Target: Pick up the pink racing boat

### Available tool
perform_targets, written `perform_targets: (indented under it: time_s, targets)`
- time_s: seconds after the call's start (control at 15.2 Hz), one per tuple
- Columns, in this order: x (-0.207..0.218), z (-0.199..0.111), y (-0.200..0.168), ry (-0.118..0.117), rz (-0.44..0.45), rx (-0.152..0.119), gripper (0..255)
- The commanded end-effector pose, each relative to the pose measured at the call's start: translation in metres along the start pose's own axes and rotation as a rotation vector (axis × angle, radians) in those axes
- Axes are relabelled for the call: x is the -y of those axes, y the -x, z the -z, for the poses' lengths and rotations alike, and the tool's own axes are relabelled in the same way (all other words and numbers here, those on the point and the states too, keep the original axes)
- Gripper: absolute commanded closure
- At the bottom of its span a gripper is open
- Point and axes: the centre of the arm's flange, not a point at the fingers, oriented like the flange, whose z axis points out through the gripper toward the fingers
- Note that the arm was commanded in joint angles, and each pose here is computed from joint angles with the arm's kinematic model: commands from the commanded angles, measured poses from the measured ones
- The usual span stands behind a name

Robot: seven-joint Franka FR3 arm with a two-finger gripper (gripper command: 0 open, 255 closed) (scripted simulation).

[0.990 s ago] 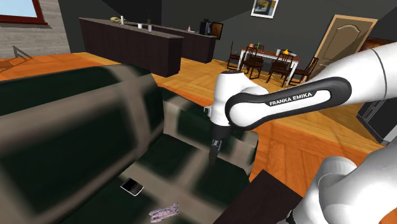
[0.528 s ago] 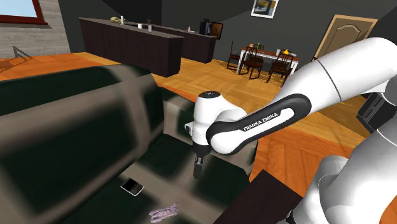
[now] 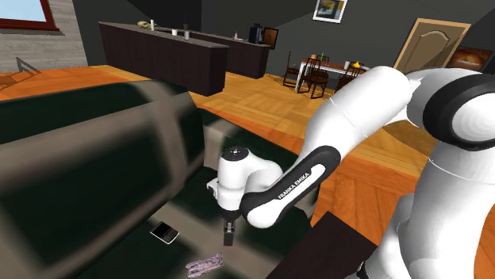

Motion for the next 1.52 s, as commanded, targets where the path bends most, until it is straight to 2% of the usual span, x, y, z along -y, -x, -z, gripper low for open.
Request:
perform_targets:
  time_s: [0.0, 0.53, 0.99, 1.19, 1.25, 1.45]
  targets:
    - [0.012, -0.02, -0.017, 0.015, 0.05, -0.003, 0]
    - [0.054, -0.104, -0.069, 0.073, 0.237, -0.008, 0]
    - [0.056, -0.141, -0.071, 0.073, 0.237, -0.008, 0]
    - [0.056, -0.144, -0.071, 0.073, 0.237, -0.008, 0]
    - [0.056, -0.144, -0.071, 0.074, 0.237, -0.008, 255]
    - [0.056, -0.144, -0.071, 0.074, 0.237, -0.008, 255]
